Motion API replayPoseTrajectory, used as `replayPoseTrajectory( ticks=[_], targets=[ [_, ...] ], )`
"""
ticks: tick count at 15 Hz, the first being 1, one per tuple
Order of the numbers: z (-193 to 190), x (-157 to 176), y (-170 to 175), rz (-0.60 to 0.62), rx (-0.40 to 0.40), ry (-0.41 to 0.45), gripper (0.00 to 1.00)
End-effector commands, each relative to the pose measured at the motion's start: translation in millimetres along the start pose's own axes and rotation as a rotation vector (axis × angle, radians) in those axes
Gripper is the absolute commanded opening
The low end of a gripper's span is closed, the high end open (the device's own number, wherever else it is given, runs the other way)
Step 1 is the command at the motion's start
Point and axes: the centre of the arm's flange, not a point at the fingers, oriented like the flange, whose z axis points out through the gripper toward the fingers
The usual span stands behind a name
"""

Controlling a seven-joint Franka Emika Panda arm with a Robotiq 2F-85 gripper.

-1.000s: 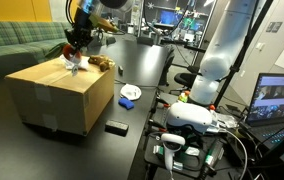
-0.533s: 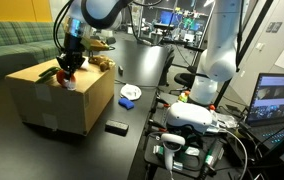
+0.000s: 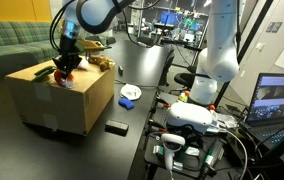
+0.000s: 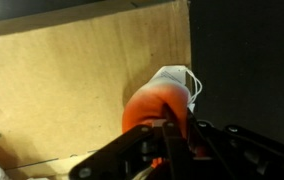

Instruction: Put the white towel on the table, the moose on the box, the blue sponge on the table, the white cloth on the box, the duster on the table, lastly, the turnip plushie on the box

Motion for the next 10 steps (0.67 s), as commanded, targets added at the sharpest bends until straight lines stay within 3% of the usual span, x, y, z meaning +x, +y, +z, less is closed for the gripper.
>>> replayPoseTrajectory(
  ticks=[1,6,10],
  targets=[
    [-10,22,11,0.051,-0.067,0.049,0.03],
    [-5,31,35,0.103,-0.129,0.062,0.03],
    [9,33,38,0.092,-0.121,0.04,0.03]
  ],
)
